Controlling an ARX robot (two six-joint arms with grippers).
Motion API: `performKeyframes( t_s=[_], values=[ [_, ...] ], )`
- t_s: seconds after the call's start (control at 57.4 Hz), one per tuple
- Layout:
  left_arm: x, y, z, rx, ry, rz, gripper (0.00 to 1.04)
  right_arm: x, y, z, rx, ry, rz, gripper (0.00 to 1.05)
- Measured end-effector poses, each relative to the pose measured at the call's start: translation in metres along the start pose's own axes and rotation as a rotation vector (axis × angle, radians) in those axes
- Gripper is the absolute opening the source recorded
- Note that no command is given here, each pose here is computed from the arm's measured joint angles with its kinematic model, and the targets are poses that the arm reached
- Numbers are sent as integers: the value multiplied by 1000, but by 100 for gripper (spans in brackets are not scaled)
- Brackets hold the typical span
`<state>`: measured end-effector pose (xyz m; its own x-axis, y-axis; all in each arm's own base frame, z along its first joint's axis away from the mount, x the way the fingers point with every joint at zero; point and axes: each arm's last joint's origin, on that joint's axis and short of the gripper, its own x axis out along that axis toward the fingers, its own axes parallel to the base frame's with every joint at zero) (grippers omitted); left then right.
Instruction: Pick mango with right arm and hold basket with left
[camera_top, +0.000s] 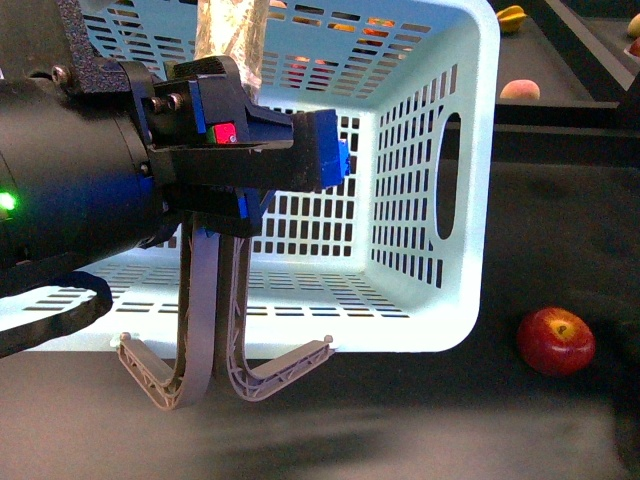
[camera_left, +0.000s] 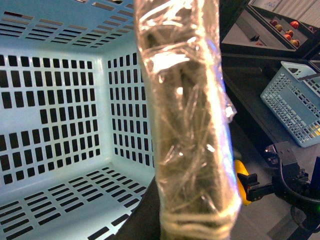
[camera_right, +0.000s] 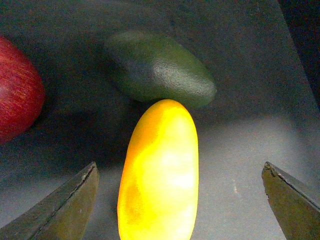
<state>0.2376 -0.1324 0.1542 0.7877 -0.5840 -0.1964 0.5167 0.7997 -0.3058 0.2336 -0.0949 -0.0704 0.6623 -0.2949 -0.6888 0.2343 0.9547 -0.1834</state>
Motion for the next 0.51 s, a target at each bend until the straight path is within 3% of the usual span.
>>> performKeyframes(
  t_s=[0.506],
  values=[
    [0, 0, 0, 0, 0, 0, 8, 43, 4, -13, 31, 85, -16, 97]
  ],
)
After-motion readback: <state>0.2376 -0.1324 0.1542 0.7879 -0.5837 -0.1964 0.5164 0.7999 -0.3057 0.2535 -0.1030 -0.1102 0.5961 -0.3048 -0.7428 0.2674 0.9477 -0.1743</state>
